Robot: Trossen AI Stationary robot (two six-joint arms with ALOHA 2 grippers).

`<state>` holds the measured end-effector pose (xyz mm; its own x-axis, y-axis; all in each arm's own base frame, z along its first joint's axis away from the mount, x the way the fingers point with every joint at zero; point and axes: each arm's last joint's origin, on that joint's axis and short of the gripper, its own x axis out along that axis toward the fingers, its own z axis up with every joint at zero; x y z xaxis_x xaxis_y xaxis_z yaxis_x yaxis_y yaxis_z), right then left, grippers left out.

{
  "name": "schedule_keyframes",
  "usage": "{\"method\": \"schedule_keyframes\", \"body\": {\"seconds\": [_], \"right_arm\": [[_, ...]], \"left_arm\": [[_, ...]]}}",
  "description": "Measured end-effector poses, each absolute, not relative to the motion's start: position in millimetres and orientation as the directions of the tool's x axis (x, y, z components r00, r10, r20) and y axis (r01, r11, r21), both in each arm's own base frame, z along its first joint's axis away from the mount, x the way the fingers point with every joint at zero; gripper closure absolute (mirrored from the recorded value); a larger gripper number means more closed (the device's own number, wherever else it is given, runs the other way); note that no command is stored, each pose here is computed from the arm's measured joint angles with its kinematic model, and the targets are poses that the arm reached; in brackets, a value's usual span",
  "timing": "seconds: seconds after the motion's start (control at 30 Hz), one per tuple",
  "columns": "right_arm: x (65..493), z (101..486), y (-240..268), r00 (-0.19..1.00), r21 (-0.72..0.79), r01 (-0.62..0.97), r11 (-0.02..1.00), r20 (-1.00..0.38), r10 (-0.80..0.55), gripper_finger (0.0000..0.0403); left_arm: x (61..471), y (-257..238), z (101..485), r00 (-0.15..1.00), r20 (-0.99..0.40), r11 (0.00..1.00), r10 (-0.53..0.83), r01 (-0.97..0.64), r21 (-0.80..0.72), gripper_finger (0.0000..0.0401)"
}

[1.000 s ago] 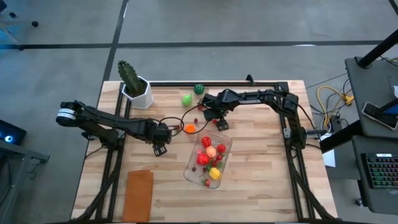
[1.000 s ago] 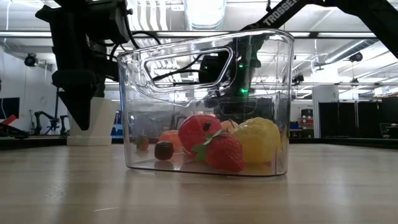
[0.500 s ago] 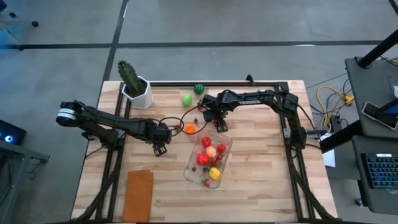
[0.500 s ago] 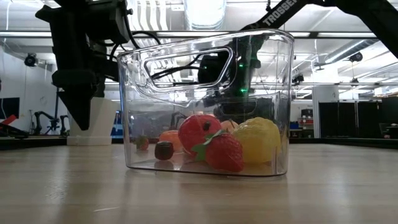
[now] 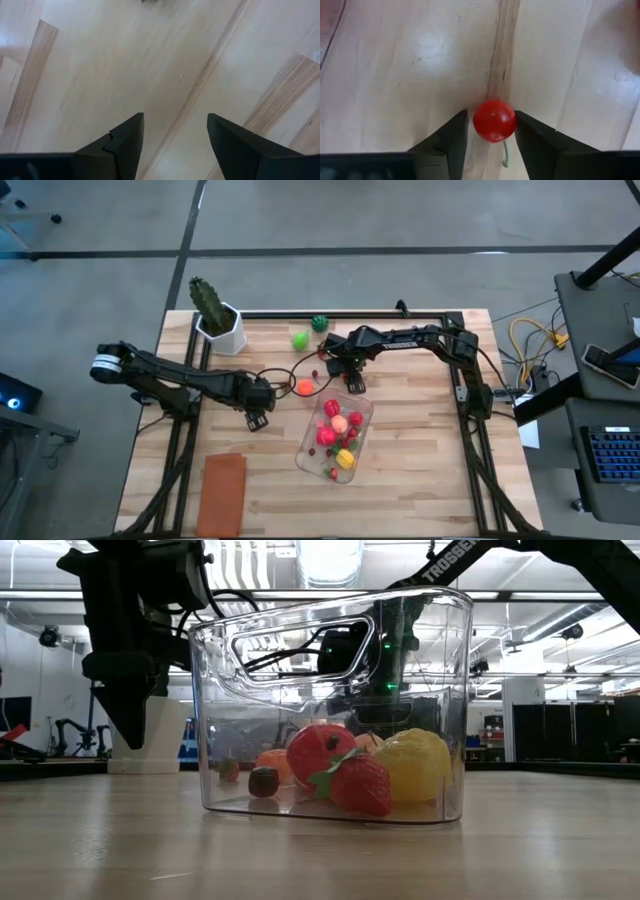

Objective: Pick and placing Produce into tupperware
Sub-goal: Put the red cherry into the transparent bin

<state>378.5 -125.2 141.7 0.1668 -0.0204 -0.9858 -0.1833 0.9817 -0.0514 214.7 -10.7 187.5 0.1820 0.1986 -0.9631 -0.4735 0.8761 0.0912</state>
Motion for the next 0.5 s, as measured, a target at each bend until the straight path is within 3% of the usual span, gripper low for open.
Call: {"method": "schedule_keyframes", "body": {"seconds": [0.2,0.33,0.5], "right_arm": [[378,142,-124,0.164,-0.041,-0.143,0.989,-0.986,-0.017,0.0292],[379,147,-125,0.181,-0.031,-0.088,0.996,-0.983,-0.015,0.0296],[381,190,-128,0.304,-0.064,-0.019,0.998,-0.951,-0.055,0.0284]], "left_arm": [[215,-11,187,0.182,-0.963,0.877,0.199,-0.473,0.091,0.0198],[215,-11,188,0.187,-0.962,0.877,0.198,-0.473,0.089,0.0198],[216,-11,188,0.193,-0.961,0.879,0.198,-0.470,0.086,0.0198]]}}
